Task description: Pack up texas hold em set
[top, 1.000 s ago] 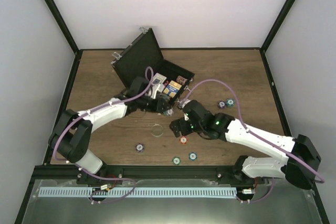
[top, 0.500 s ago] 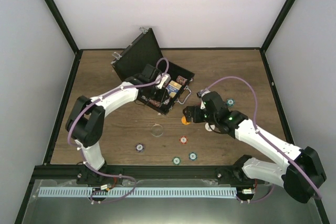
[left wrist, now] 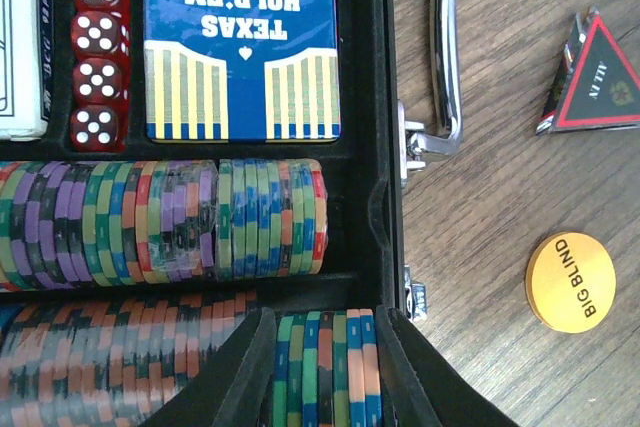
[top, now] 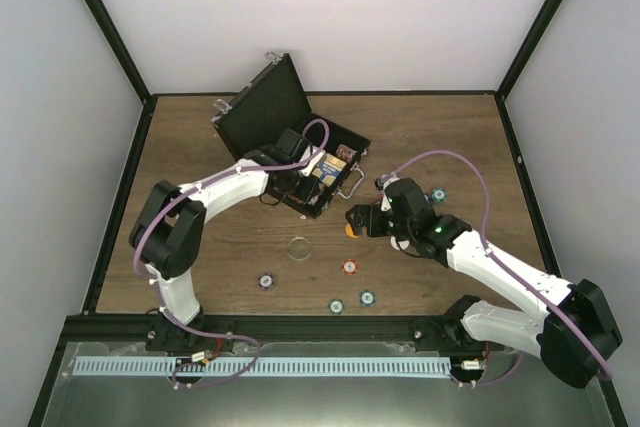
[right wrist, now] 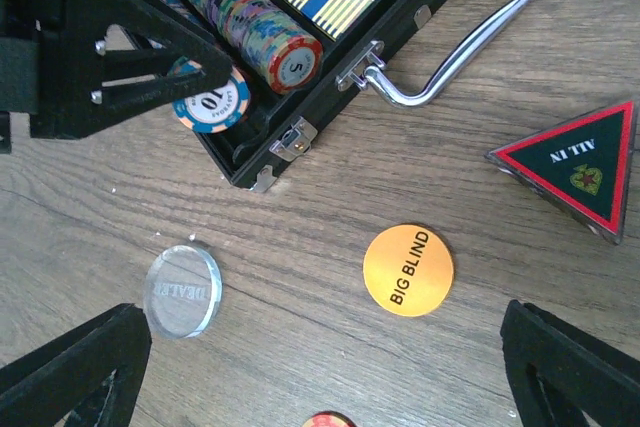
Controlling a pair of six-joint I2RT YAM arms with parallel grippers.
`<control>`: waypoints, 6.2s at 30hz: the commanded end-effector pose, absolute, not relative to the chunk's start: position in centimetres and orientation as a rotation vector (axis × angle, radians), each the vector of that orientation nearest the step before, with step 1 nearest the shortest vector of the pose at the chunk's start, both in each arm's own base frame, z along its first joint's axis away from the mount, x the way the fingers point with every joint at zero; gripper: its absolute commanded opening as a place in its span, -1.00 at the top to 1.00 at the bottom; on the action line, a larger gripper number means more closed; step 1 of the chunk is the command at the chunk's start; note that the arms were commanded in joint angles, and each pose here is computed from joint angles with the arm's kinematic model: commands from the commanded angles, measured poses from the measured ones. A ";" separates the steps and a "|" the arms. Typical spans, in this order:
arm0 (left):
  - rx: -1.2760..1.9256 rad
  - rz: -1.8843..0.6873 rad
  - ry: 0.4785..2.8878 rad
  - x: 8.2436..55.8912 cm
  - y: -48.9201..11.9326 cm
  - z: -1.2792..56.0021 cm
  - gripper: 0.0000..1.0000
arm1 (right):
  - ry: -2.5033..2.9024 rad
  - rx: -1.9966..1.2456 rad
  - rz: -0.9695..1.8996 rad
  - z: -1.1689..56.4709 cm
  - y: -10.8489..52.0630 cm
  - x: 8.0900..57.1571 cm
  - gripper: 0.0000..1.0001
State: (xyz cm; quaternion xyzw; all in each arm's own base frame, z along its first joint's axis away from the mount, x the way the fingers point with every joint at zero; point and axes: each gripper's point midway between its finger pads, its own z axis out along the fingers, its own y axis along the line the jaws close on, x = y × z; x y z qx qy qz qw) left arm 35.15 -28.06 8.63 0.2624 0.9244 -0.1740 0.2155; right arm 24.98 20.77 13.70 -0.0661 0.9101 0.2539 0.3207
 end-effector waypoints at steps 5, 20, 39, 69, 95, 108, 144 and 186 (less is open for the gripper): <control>0.775 -0.448 2.546 35.4 -28.5 7.5 0.80 | 2.372 -0.149 0.703 14.1 21.2 25.6 -0.96; 0.861 -0.282 2.534 35.4 -27.9 5.7 0.82 | 2.379 -0.154 0.726 13.5 21.4 25.3 -0.96; 0.916 -0.157 2.528 35.0 -27.7 5.3 0.41 | 2.380 -0.145 0.729 13.7 21.3 25.3 -0.96; 0.605 -0.243 2.428 33.1 -25.3 13.2 -0.54 | 2.379 -0.223 0.674 14.6 21.0 25.1 -0.99; -0.278 -0.249 2.486 27.4 -9.8 12.4 -1.00 | 2.386 -1.092 0.612 8.7 43.1 13.2 -0.70; -0.340 -0.210 2.472 26.9 -8.6 12.6 -1.00 | 2.348 -1.234 0.559 6.0 45.8 12.0 -0.50; -0.030 -0.880 2.586 23.5 -17.7 15.6 -0.65 | 2.019 -1.031 0.622 14.6 40.8 15.6 0.34; 0.324 -1.603 2.457 16.7 -29.9 18.4 -0.20 | 1.789 -0.846 0.670 19.6 32.4 17.0 0.33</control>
